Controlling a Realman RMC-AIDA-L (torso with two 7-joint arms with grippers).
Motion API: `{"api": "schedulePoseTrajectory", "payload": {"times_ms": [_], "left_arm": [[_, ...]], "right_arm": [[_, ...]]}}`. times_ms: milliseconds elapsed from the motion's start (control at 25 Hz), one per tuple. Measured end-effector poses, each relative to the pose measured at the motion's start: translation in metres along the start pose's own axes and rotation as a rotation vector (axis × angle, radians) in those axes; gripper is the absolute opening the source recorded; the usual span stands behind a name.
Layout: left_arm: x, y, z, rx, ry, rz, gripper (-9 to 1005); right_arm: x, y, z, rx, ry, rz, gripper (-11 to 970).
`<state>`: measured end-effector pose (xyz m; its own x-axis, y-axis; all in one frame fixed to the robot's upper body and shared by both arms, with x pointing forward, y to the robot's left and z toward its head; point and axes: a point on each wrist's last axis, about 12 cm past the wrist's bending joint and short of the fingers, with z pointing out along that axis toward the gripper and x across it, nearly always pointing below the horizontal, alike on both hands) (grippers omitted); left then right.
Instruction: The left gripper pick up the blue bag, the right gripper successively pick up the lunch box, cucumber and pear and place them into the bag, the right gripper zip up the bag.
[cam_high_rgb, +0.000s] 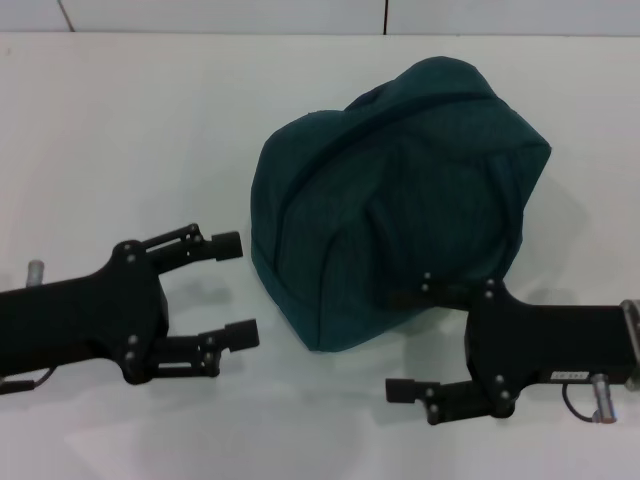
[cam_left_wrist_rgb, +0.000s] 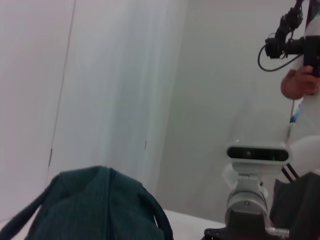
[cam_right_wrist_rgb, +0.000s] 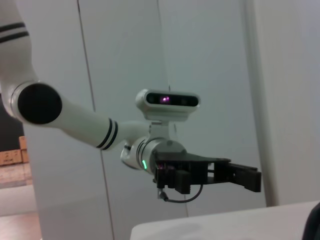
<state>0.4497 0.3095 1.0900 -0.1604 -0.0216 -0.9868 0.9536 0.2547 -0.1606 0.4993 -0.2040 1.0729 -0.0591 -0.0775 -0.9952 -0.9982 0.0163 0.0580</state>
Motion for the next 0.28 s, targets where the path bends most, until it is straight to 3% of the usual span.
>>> {"api": "schedulePoseTrajectory", "payload": {"times_ms": [280], "left_arm": [[0.012, -0.006, -0.001, 0.002, 0.009, 0.003, 888]], "right_arm": [[0.004, 0.000, 0.007, -0.002, 0.021, 0.010, 837]]}}
